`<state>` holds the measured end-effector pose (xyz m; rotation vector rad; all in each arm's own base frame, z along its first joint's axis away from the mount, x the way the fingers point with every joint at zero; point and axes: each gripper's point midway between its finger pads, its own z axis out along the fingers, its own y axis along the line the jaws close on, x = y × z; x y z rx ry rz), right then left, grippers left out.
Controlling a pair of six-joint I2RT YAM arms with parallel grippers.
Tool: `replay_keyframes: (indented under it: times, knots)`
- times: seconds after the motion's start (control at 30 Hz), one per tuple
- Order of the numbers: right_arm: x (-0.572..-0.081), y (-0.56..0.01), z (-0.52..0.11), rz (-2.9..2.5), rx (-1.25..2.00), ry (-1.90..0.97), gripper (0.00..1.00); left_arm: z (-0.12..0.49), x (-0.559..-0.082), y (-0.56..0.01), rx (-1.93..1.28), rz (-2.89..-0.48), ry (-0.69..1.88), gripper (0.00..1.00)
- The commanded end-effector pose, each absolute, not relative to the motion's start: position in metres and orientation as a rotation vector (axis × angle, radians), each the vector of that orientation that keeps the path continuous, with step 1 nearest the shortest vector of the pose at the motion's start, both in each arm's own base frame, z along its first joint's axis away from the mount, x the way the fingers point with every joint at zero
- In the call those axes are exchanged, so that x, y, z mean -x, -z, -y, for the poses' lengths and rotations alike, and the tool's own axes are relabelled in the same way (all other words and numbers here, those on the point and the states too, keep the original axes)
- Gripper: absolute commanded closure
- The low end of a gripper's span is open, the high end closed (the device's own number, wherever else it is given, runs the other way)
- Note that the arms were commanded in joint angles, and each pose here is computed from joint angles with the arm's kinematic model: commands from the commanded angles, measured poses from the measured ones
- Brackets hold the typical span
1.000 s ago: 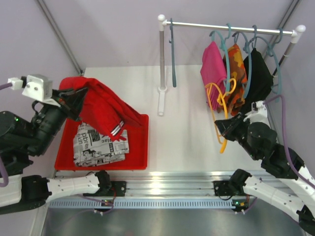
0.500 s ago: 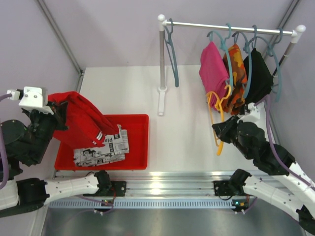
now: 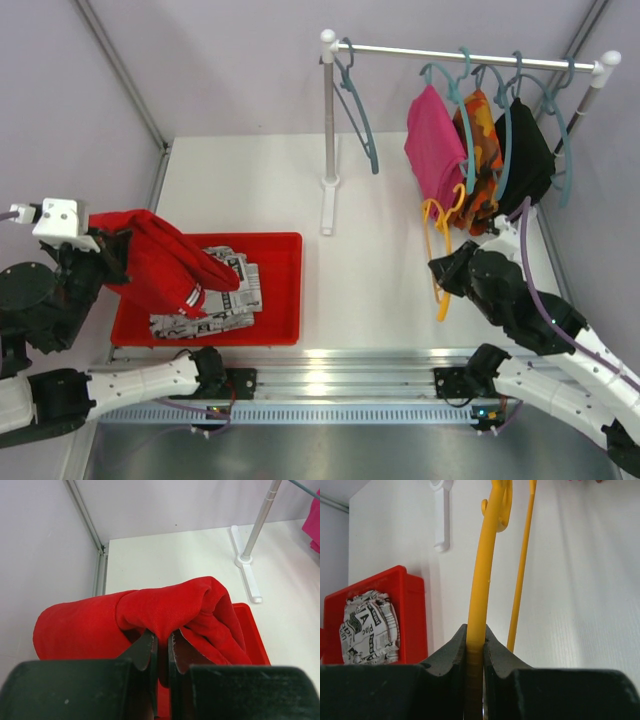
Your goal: Remove the trousers from the hanger
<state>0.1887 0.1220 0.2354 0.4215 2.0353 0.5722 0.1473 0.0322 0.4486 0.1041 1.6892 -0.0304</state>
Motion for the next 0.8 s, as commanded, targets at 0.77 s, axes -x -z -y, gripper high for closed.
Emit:
replay_keyframes:
  times: [0.77]
  knots:
    - [-0.186, -0.209, -0.1, -2.023, -0.53, -0.493, 1.0, -0.078, -0.11, -0.399, 0.048, -1.7, 0.26, 1.0]
